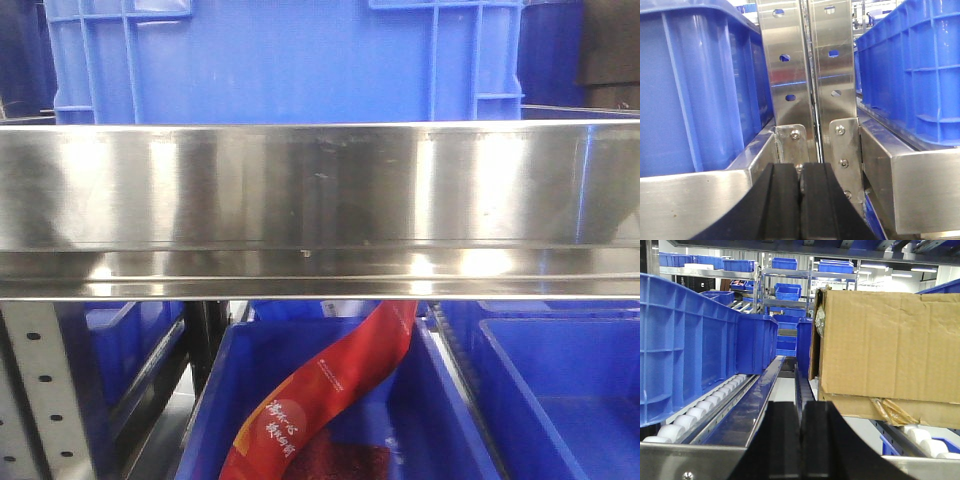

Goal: Grab PVC pipe and place in blue bin

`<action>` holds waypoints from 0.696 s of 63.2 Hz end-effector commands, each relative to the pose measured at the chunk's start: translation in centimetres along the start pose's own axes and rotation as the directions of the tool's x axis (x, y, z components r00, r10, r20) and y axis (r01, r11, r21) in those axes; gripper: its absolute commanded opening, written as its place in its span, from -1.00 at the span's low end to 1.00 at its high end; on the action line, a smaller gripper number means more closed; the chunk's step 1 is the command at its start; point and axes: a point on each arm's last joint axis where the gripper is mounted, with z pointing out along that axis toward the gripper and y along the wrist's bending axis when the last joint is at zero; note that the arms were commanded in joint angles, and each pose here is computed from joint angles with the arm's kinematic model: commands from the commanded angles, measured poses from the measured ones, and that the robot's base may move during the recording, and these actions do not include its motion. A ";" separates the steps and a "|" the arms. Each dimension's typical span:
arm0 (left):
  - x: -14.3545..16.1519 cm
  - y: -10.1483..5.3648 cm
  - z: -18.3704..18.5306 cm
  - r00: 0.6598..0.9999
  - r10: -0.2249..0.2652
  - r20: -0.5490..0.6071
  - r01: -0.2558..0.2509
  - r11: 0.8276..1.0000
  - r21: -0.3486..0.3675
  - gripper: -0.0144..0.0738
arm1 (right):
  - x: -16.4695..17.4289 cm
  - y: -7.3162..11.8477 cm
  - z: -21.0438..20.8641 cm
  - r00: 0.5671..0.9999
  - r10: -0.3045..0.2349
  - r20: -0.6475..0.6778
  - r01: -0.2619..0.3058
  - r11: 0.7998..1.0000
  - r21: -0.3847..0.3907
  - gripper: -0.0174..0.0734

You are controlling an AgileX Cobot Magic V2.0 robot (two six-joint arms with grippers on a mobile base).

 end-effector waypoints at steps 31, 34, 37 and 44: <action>-0.2 0.0 -0.1 1.000 -0.013 0.024 0.013 1.000 0.001 -0.92 | 0.8 -0.1 0.0 1.000 -0.010 -0.002 0.010 1.000 0.009 -0.97; -0.2 0.0 -0.1 1.000 -0.013 0.024 0.013 1.000 0.001 -0.92 | 0.7 -0.1 0.0 1.000 -0.010 0.008 0.010 1.000 0.011 -0.97; -0.2 0.0 -0.1 1.000 -0.013 0.024 0.013 1.000 0.001 -0.92 | 0.6 -0.1 0.0 1.000 -0.010 0.015 0.010 1.000 0.012 -0.97; -0.2 0.0 -0.1 1.000 -0.013 0.024 0.013 1.000 0.001 -0.92 | 0.5 -0.1 0.0 1.000 -0.010 0.026 0.010 1.000 0.014 -0.97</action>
